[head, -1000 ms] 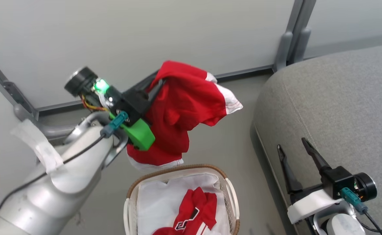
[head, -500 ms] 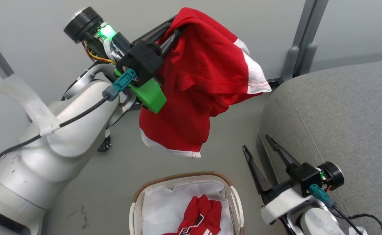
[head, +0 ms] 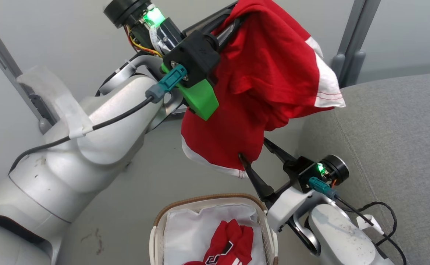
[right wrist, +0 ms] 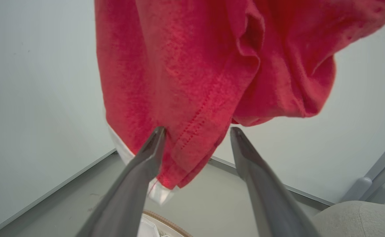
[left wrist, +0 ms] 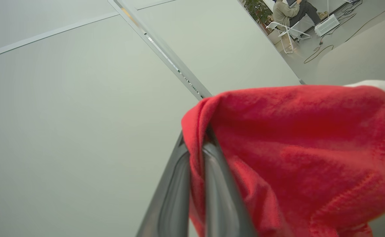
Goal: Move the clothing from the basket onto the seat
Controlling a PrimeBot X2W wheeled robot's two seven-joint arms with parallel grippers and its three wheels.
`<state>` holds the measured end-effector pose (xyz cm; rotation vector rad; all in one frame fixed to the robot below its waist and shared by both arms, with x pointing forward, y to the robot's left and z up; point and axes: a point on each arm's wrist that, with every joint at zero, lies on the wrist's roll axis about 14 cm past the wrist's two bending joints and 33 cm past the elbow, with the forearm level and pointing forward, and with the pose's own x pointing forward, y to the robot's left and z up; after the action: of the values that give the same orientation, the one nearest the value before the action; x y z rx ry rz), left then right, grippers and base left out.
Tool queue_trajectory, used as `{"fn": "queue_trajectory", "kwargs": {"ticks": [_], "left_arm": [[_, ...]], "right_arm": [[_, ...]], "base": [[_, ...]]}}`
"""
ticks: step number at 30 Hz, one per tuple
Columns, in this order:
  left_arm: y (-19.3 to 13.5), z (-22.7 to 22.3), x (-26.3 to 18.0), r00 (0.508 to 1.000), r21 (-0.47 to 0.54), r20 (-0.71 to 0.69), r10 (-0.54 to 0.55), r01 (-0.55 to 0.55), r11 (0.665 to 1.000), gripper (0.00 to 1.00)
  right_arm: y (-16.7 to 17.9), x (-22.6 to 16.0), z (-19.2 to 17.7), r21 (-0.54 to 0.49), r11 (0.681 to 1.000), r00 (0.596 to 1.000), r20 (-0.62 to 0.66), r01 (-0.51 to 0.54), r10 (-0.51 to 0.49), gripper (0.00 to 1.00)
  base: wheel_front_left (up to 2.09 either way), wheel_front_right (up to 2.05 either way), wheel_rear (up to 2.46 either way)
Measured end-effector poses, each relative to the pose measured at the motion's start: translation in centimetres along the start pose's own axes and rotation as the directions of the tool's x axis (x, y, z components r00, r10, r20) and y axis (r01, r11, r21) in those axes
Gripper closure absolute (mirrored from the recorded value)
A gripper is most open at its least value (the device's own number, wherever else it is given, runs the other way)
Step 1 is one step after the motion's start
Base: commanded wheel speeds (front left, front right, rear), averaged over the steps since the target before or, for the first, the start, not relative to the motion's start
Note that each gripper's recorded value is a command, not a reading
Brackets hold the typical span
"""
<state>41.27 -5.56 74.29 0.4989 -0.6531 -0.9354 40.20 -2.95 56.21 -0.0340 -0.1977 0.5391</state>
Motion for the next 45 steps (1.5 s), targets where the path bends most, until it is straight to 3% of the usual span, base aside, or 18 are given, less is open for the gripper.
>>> {"fn": "queue_trajectory", "kwargs": {"ticks": [5,10,11,13,14,30,31,33,34,39,45], "left_arm": [[-0.6,0.7,0.3,1.000,-0.006,0.014,-0.014,0.014,1.000,1.00],[-1.0,1.1,0.5,1.000,-0.018,0.022,-0.022,0.023,1.000,1.00],[-1.0,1.1,0.5,1.000,-0.022,0.021,-0.022,0.022,1.000,1.00],[-0.9,0.9,0.5,1.000,-0.029,0.014,-0.017,0.017,0.999,1.00],[-0.9,0.8,0.5,1.000,-0.035,0.012,-0.014,0.014,0.999,1.00],[-0.4,-4.7,-1.2,0.990,-0.137,-0.134,0.048,-0.067,0.988,1.00],[-0.6,-5.1,-1.4,0.989,-0.150,-0.143,0.049,-0.071,0.986,0.91],[-1.2,-6.0,-1.9,0.985,-0.191,-0.163,0.052,-0.083,0.978,0.38],[-1.6,-6.5,-2.2,0.983,-0.212,-0.174,0.054,-0.091,0.973,0.01],[-3.1,-9.1,-4.0,0.970,-0.299,-0.232,0.068,-0.138,0.944,0.00],[-6.1,-11.7,-6.4,0.952,-0.424,-0.292,0.089,-0.212,0.881,0.00]], "right_arm": [[0.8,0.8,-0.9,0.028,0.999,0.999,-0.038,-0.034,0.035,0.00],[1.8,2.1,0.6,0.020,0.997,0.997,-0.003,-0.081,0.081,0.00],[1.8,2.2,0.9,0.019,0.996,0.996,0.006,-0.084,0.084,0.17],[1.9,2.5,1.6,0.016,0.996,0.996,0.027,-0.090,0.089,0.88],[1.9,2.5,1.7,0.016,0.996,0.995,0.030,-0.091,0.091,1.00],[1.5,1.5,3.3,0.021,0.998,0.994,0.089,-0.065,0.063,1.00],[1.4,1.5,3.4,0.020,0.998,0.994,0.091,-0.061,0.059,1.00],[0.9,1.5,3.9,0.019,0.999,0.993,0.108,-0.047,0.045,1.00],[0.7,1.5,4.2,0.017,0.999,0.992,0.116,-0.042,0.040,1.00],[-0.1,1.6,5.2,-0.002,1.000,0.989,0.149,-0.018,0.018,1.00],[-1.3,1.7,6.0,-0.026,1.000,0.985,0.175,0.015,-0.010,1.00]], "base": [[0.00,0.00,0.00],[0.00,0.00,0.00],[0.00,0.00,0.00],[0.00,0.00,0.00],[0.00,0.00,0.00],[0.00,0.00,0.00],[0.00,0.00,0.00],[0.00,0.00,0.00],[0.00,0.00,0.00],[0.00,0.00,0.00],[0.00,0.00,0.00]]}}
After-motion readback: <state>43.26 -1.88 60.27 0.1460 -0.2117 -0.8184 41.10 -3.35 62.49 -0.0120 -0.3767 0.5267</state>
